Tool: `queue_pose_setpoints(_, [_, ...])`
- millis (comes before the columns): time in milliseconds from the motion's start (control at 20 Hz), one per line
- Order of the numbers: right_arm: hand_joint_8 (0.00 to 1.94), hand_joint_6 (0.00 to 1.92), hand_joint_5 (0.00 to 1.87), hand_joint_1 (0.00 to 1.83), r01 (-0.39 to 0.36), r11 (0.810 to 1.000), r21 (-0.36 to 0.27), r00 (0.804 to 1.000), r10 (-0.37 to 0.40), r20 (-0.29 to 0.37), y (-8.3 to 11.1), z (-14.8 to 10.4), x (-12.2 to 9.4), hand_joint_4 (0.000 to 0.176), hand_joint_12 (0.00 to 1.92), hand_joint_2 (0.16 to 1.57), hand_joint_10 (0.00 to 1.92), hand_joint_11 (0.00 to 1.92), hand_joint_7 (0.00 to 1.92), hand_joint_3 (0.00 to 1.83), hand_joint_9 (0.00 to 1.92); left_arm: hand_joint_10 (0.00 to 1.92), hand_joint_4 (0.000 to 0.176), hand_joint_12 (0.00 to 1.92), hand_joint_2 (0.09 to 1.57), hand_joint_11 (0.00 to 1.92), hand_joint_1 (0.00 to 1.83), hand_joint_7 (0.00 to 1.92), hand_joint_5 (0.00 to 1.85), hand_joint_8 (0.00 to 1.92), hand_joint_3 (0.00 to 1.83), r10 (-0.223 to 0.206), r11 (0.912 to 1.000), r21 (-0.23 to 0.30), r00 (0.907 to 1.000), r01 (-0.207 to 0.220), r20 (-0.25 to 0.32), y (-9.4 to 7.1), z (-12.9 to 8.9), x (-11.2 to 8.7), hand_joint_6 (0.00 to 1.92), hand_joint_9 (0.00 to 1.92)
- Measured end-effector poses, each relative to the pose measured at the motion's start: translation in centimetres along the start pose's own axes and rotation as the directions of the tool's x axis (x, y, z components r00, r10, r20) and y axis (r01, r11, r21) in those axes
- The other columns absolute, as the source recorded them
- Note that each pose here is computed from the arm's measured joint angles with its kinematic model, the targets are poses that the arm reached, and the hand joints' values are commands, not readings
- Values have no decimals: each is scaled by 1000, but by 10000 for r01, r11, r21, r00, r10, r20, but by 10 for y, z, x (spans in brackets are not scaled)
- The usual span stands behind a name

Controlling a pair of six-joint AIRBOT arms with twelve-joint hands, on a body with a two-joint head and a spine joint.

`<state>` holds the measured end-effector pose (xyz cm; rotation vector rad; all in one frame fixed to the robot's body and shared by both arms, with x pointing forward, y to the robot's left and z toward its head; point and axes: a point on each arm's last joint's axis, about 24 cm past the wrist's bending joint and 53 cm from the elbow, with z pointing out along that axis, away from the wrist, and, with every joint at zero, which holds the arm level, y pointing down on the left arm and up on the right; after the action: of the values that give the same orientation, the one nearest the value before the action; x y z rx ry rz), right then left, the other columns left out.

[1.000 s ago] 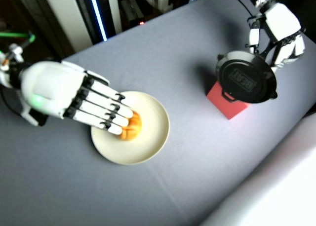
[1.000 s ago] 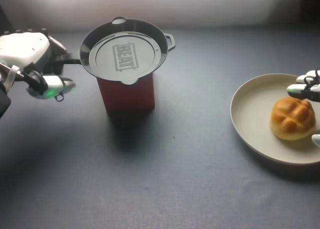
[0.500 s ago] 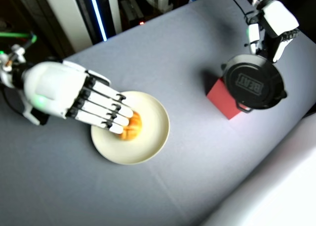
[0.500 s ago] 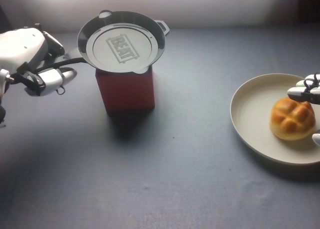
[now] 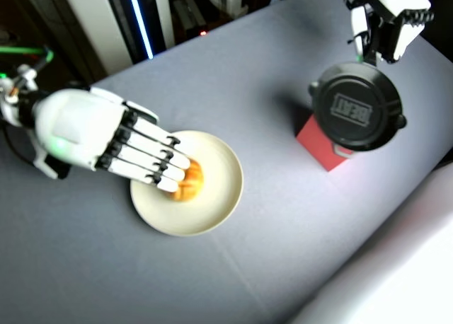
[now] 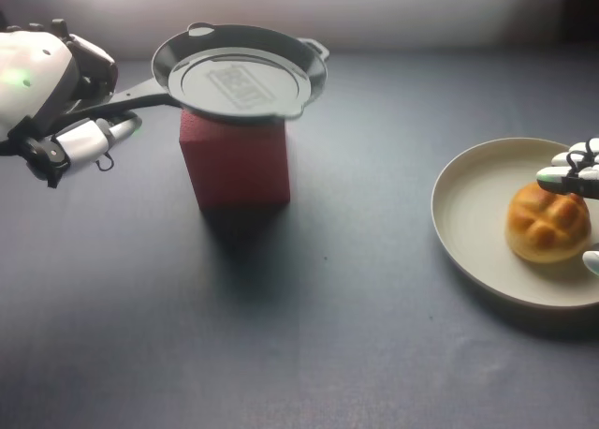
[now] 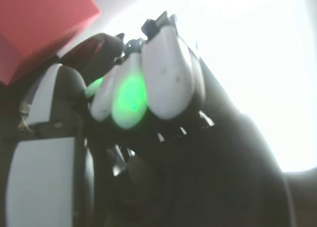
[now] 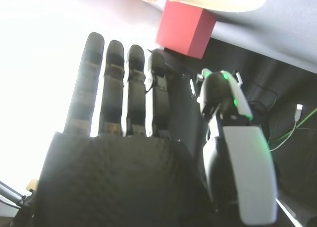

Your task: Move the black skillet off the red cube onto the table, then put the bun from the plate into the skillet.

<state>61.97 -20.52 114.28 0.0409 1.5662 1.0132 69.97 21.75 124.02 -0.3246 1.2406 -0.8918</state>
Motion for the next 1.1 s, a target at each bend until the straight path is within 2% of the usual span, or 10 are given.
queue_pose_setpoints(50, [10, 6, 458, 514, -5, 10000, 3, 10000, 5, 2, 0, 0, 0, 0, 231, 1345, 10, 332, 427, 4, 408, 1921, 0, 1921, 1218, 1656, 1352, 1444, 1250, 1921, 0, -9, 10000, 76, 10000, 9, 60, -2, 0, -1, 1921, 1616])
queue_pose_setpoints(150, [0, 0, 466, 544, -19, 10000, 13, 10000, 19, 12, 0, 0, 0, 0, 399, 1345, 1, 256, 440, 2, 417, 1921, 0, 1921, 1219, 1582, 1415, 1385, 1217, 1921, 0, -223, 9993, 294, 9994, 215, 283, -8, -4, -4, 1921, 1570])
queue_pose_setpoints(300, [4, 3, 461, 544, -38, 10000, 18, 10000, 38, 7, 0, 0, 0, 0, 591, 1351, 6, 203, 434, 0, 420, 1921, 0, 1921, 1218, 1597, 1380, 1376, 1193, 1921, 0, -333, 9975, 633, 9993, 324, 139, -18, -13, -1, 1921, 1567])
queue_pose_setpoints(550, [0, 0, 451, 550, -65, 10000, 59, 10000, 65, 46, -1, 0, -1, 0, 587, 1360, 0, 170, 424, 2, 396, 1921, 0, 1921, 1216, 1676, 1386, 1454, 1261, 1921, 0, 64, 9904, 1384, 9993, -13, -366, -39, -36, 1, 1921, 1629])
queue_pose_setpoints(650, [5, 4, 459, 546, -66, 10000, 61, 10000, 66, 49, -1, 0, -1, 0, 592, 1360, 7, 185, 436, 1, 411, 1921, 0, 1921, 1221, 1661, 1357, 1446, 1253, 1921, 1, 27, 9858, 1676, 9971, 101, -759, -46, -43, 10, 1921, 1615])
queue_pose_setpoints(750, [0, 0, 468, 530, -69, 10000, 61, 10000, 69, 59, -1, 0, -1, 0, 522, 1360, 0, 235, 460, 0, 432, 1921, 0, 1921, 1222, 1673, 1302, 1487, 1296, 1921, 1, -36, 9812, 1912, 9933, 258, -1155, -52, -50, 17, 1921, 1634])
queue_pose_setpoints(900, [0, 0, 489, 549, -81, 9999, 84, 9999, 80, 76, -2, 0, -2, 0, 565, 1354, 0, 240, 474, 0, 435, 1921, 0, 1921, 1231, 1694, 1247, 1534, 1298, 1921, 4, 140, 9779, 2077, 9823, 256, -1866, -59, -67, 35, 1921, 1678])
queue_pose_setpoints(1000, [4, 1, 500, 577, -91, 9999, 82, 9999, 91, 72, -2, 0, -1, 0, 653, 1352, 6, 222, 495, 0, 463, 1921, 0, 1921, 1250, 1667, 1244, 1495, 1238, 1921, 5, 266, 9796, 1998, 9735, 199, -2272, -56, -72, 45, 1921, 1647])
queue_pose_setpoints(1050, [1, 0, 494, 565, -101, 9999, 78, 9999, 100, 67, -2, 0, -1, 0, 660, 1355, 6, 229, 489, 1, 467, 1921, 0, 1921, 1246, 1650, 1307, 1460, 1179, 1921, 1, 327, 9843, 1762, 9658, 135, -2571, -49, -75, 53, 1921, 1618])
queue_pose_setpoints(1100, [1, 1, 495, 551, -98, 9999, 92, 9999, 97, 60, -2, 0, -1, 0, 657, 1354, 5, 239, 490, 1, 473, 1921, 0, 1921, 1262, 1632, 1234, 1460, 1203, 1921, 5, 367, 9882, 1533, 9586, 73, -2825, -42, -77, 59, 1921, 1604])
